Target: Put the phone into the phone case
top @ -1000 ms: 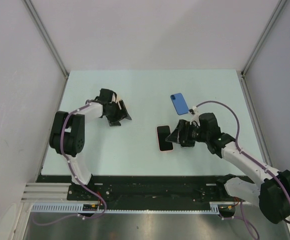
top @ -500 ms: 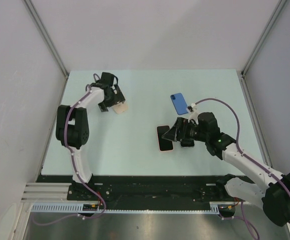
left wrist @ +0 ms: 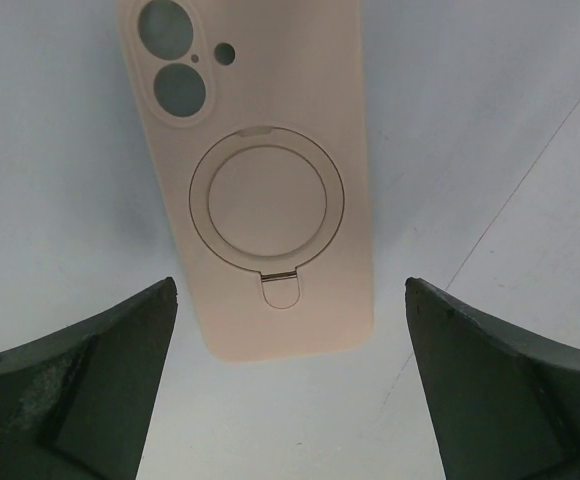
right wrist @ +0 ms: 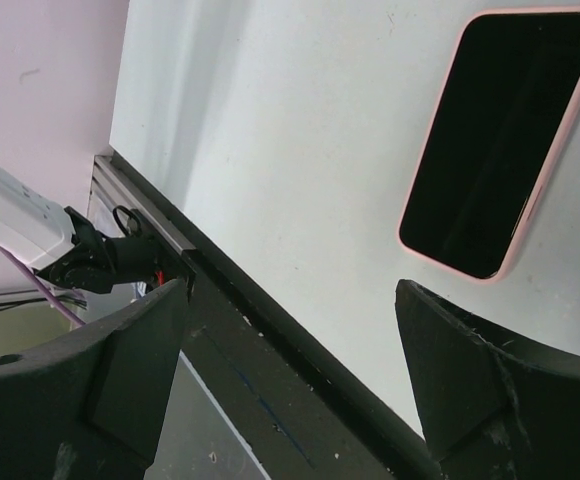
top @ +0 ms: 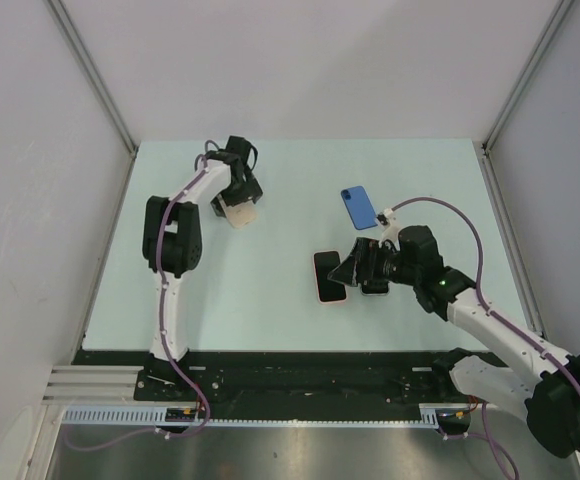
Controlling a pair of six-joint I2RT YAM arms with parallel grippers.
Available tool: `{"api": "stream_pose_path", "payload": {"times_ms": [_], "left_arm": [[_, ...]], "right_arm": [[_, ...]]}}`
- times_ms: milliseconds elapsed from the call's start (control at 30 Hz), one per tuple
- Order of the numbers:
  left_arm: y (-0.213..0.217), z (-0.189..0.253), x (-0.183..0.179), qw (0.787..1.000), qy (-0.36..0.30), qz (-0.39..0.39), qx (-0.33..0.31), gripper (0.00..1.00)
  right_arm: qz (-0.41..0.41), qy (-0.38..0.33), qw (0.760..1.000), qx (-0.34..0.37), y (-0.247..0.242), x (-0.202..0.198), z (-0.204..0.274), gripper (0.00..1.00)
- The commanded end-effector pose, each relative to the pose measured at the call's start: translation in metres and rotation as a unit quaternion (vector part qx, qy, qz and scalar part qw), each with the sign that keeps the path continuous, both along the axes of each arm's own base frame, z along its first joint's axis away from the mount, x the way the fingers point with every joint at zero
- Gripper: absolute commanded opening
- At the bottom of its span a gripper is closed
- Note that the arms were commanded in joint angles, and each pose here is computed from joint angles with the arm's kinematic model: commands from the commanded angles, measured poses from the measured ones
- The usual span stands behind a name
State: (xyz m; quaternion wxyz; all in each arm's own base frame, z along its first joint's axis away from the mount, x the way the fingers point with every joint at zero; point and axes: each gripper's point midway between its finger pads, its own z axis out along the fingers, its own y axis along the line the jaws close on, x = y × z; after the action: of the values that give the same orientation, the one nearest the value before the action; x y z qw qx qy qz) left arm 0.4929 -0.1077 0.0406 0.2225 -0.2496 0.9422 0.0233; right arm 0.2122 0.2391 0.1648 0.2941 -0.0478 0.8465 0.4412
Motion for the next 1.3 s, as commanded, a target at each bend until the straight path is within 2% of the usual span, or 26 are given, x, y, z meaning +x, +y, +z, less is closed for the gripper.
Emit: {"api": "stream_pose_path", "payload": {"times_ms": [0,200,367,500,600,700,733,867,967,1000,1067,1100,1167,1200,1233,1267], "left_arm": [[0.006,-0.001,-0.002,0.999,0.012,0.033,0.021,1.0],[0.011,-0.013,-0.008,0.998,0.028,0.04,0.033,1.0],[0.003,-0.027,-0.009,0.999,0.042,0.028,0.012,0.99],[-0.003,-0.031,-0.01,0.999,0.045,0.014,-0.004,0.89],[-0.007,-0.034,-0.026,0.999,0.05,0.0,-0.022,0.86],[-0.022,-0.015,-0.025,0.996,0.005,-0.029,-0.079,0.79],[-0.021,-0.028,-0.043,0.996,0.021,-0.033,-0.085,0.76],[-0.024,-0.021,-0.059,0.992,0.002,-0.057,-0.11,0.7],[-0.036,-0.013,-0.078,0.985,-0.012,-0.088,-0.149,0.68],[-0.036,-0.021,-0.095,0.983,-0.001,-0.094,-0.156,0.68],[-0.053,0.008,-0.099,0.969,-0.051,-0.128,-0.206,0.67],[-0.058,0.0,-0.121,0.963,-0.041,-0.141,-0.227,0.67],[-0.077,0.027,-0.134,0.94,-0.076,-0.181,-0.279,0.66],[-0.08,0.018,-0.154,0.937,-0.062,-0.188,-0.29,0.66],[-0.089,0.023,-0.165,0.924,-0.061,-0.207,-0.315,0.67],[-0.096,0.037,-0.17,0.914,-0.087,-0.227,-0.326,0.66]], "right_arm": [[0.008,-0.044,0.999,0.008,-0.001,0.003,0.025,0.88],[0.003,-0.054,0.999,0.005,-0.009,0.005,0.028,0.89],[-0.002,-0.058,0.998,0.005,-0.015,0.005,0.031,0.89],[-0.004,-0.059,0.998,0.006,-0.018,0.004,0.032,0.89],[-0.007,-0.053,0.999,0.006,-0.018,0.005,0.03,0.89],[-0.004,-0.039,0.999,0.016,-0.015,0.006,0.029,0.89],[-0.004,-0.031,0.999,0.018,-0.013,0.007,0.027,0.89],[-0.008,-0.026,0.999,0.035,-0.009,0.01,0.033,0.88],[-0.011,-0.028,0.999,0.042,-0.008,0.013,0.035,0.88],[-0.015,-0.025,0.999,0.046,-0.008,0.015,0.036,0.88],[-0.02,-0.025,0.998,0.056,-0.006,0.018,0.039,0.88],[-0.027,-0.013,0.998,0.062,-0.004,0.021,0.039,0.88],[-0.032,-0.01,0.997,0.074,0.0,0.026,0.041,0.86],[-0.037,-0.002,0.996,0.085,0.004,0.03,0.042,0.86],[-0.039,-0.009,0.995,0.095,0.007,0.035,0.046,0.85],[-0.04,-0.005,0.994,0.101,0.009,0.037,0.046,0.84]]}}
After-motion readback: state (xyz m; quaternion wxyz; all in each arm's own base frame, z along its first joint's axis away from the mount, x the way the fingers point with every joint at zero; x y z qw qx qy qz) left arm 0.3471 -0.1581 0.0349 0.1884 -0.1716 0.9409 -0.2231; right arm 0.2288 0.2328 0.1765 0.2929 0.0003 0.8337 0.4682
